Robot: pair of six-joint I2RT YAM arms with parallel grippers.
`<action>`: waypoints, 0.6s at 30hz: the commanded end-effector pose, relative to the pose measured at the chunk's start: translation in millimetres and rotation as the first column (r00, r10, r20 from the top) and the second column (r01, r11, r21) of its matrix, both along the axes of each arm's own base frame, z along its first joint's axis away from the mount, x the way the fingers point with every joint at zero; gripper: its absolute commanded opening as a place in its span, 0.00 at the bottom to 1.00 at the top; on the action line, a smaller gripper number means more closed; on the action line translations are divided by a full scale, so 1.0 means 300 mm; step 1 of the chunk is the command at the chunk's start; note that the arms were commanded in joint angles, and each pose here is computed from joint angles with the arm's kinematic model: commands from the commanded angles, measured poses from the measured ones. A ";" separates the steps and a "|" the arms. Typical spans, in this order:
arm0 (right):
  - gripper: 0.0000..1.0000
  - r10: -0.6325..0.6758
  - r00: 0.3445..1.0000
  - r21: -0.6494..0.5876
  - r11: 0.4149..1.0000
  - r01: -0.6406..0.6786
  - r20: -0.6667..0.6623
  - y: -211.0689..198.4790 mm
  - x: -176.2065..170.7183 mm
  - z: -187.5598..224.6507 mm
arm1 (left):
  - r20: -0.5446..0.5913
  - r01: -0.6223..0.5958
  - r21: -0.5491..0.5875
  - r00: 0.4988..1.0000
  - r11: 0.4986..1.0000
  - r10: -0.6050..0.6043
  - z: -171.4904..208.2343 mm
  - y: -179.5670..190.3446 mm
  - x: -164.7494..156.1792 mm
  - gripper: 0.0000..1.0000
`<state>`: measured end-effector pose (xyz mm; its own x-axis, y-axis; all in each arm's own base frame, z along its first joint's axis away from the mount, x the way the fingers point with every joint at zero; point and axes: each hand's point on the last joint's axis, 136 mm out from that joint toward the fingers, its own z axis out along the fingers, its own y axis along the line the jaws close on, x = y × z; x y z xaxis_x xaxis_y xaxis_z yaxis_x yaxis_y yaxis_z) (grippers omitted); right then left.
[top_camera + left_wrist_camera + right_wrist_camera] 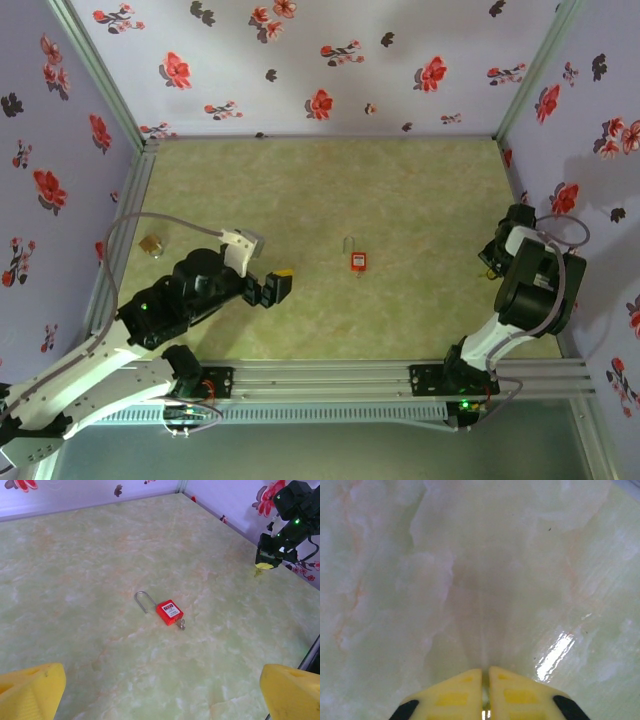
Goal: Unlock with the key
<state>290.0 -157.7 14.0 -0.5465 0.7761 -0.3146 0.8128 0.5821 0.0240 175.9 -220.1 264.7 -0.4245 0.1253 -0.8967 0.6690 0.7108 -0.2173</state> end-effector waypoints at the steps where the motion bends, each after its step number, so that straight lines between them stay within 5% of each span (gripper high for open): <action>1: 0.02 -0.002 0.998 0.052 0.999 0.005 -0.058 0.049 -0.073 -0.068 | 0.011 0.023 -0.040 1.000 0.999 -0.022 0.026 -0.029 -0.001 1.00; 13: 0.00 0.049 0.999 0.073 0.996 -0.051 0.023 0.127 -0.069 0.008 | -0.004 0.052 -0.065 0.999 0.997 -0.052 0.018 -0.082 0.008 1.00; 18: 0.00 0.077 0.980 0.126 0.987 -0.101 0.186 0.211 -0.024 0.131 | -0.026 0.062 -0.130 0.997 0.990 -0.066 0.020 -0.120 0.013 1.00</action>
<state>278.7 -113.8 32.0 -0.5769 0.7543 -0.3135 0.7574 0.6376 0.1404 180.7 -243.9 263.2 -0.4360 0.0983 -0.8946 0.6938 0.6699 -0.2645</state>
